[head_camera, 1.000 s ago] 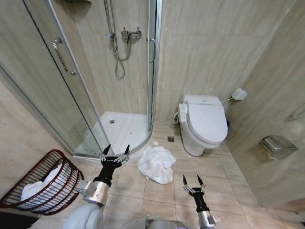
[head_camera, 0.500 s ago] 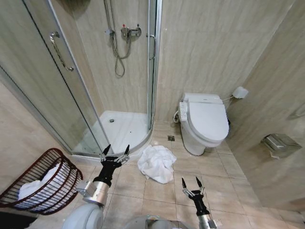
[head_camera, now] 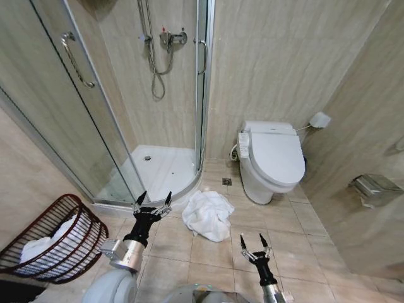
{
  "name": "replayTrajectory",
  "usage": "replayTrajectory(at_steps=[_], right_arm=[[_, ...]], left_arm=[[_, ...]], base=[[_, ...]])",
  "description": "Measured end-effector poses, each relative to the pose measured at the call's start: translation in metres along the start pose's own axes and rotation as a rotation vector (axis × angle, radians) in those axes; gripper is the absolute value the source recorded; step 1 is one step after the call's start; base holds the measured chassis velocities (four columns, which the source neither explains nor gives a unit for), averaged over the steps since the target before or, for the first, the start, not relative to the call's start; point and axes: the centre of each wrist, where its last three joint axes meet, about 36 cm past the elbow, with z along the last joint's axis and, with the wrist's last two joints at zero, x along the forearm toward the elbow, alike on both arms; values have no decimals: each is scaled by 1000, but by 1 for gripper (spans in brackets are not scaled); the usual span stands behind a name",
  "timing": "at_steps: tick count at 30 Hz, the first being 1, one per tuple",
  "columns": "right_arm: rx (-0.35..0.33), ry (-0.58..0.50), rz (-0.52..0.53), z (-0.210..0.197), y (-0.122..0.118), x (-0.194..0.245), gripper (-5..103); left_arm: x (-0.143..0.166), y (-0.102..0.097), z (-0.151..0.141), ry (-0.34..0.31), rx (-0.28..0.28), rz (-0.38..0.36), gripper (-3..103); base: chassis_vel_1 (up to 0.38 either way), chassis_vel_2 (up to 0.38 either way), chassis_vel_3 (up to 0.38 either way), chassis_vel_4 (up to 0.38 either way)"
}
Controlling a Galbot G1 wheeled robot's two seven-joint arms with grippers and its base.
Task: Discard the used towel into the hamper.
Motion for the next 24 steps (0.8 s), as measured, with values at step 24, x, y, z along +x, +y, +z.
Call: replayTrajectory(at_steps=[24], right_arm=[[2, 28, 29, 4, -12, -2, 100]], left_arm=[[0, 0, 0, 0, 0, 0, 100]], base=[[0, 0, 0, 0]])
